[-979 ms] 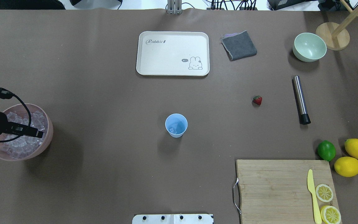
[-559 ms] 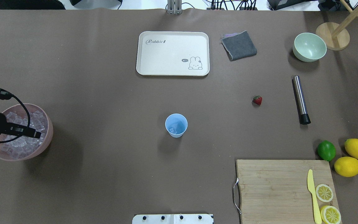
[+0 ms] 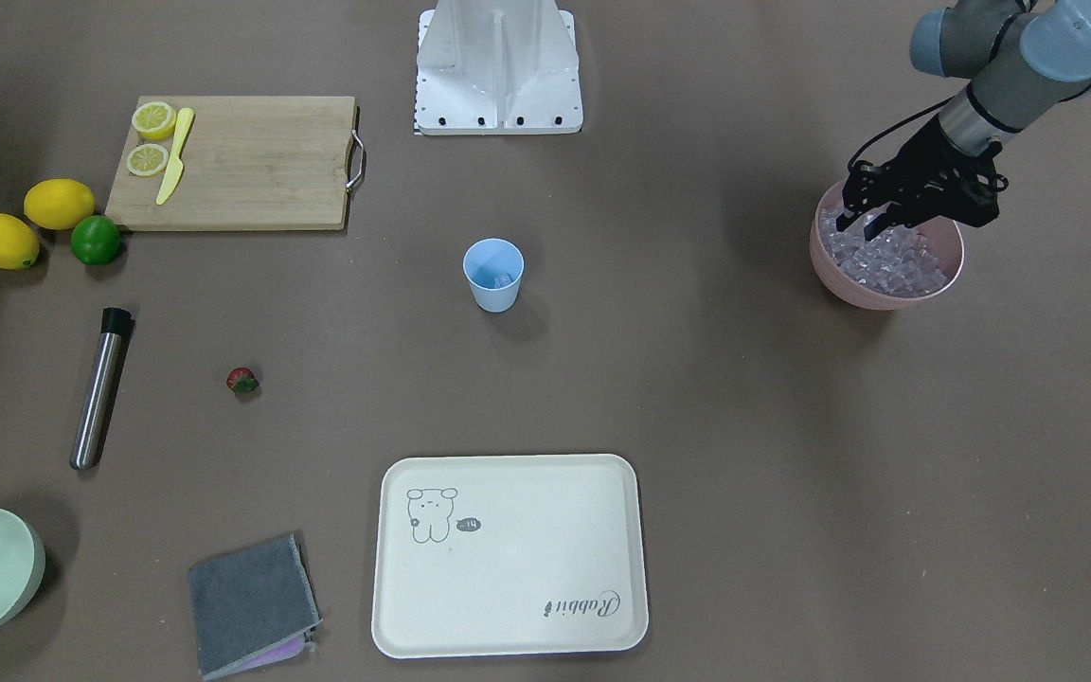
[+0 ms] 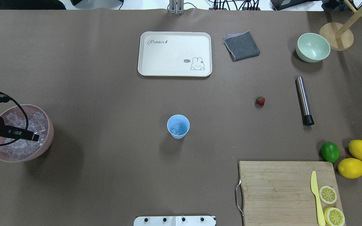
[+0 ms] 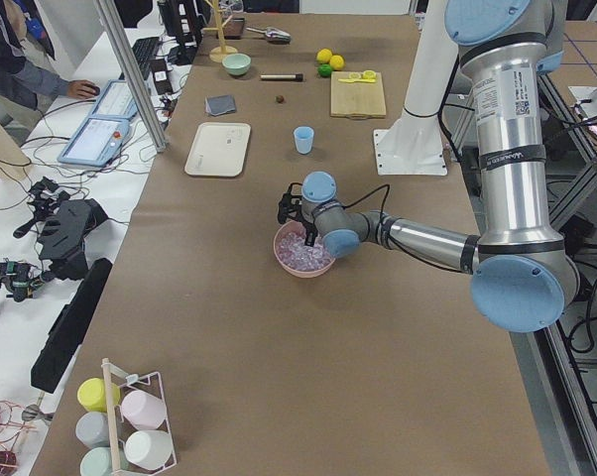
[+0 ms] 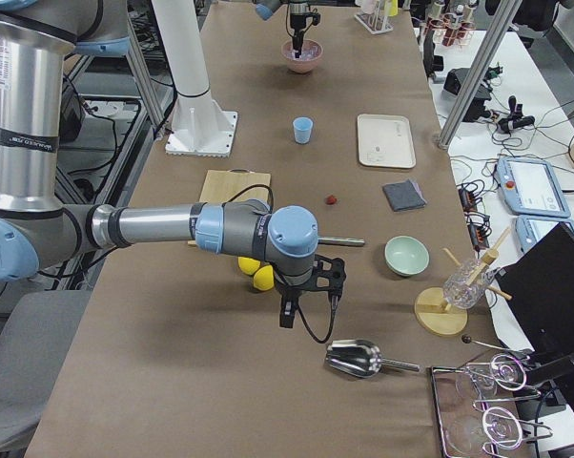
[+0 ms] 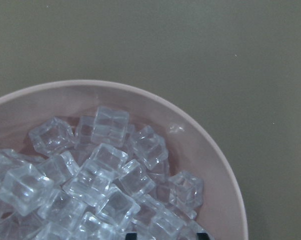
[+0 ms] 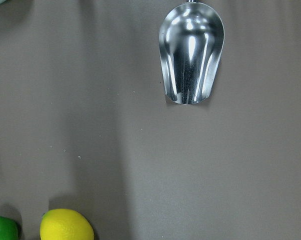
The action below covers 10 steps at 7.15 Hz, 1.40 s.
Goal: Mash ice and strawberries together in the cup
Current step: 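Lower the left gripper and grasp another ice cube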
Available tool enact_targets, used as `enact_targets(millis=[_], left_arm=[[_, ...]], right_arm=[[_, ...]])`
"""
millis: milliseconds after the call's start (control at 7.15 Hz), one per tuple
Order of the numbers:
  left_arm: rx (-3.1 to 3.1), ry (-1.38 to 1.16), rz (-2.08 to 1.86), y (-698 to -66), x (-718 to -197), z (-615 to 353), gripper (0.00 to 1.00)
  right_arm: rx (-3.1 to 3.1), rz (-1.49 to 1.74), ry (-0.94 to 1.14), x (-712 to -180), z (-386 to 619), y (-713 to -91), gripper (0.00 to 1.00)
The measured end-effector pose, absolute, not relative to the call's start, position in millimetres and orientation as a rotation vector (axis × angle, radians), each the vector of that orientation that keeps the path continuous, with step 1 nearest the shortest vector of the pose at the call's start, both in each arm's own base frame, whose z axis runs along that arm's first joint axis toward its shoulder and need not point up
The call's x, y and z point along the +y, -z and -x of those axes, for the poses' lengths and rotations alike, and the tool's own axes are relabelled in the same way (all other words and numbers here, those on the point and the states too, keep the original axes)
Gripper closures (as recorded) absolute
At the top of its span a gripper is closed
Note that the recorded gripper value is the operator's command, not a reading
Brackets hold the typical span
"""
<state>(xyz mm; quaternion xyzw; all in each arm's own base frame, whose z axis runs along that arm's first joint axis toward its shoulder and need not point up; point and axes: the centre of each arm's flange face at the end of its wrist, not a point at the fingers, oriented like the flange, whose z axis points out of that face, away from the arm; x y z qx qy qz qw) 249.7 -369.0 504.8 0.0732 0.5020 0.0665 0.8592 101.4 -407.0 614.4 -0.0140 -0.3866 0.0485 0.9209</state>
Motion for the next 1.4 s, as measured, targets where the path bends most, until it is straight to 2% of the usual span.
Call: enact_targets(millis=[140,419,839,1398], left_arm=[[1.057,-0.139,-0.154,-504.0,-368.8,-249.9,0.59],[1.064,-0.143,-0.155,-503.2,-367.3,-251.8,0.62],[1.063,-0.144,-0.152,-505.0,-366.0,-252.6,0.75],[1.08,-0.162,-0.137,-501.6,-366.0,-253.4,0.78]], right_arm=[[-0.794,0.029,-0.1,-407.3,-101.4,-614.2,0.0],[-0.795,0.027,-0.1,-407.2,-101.3,-613.5,0.0],[-0.796,0.032,-0.102,-405.5,-101.1,-615.0,0.0],[-0.796,0.035,-0.103,-403.3,-100.9,-617.0,0.0]])
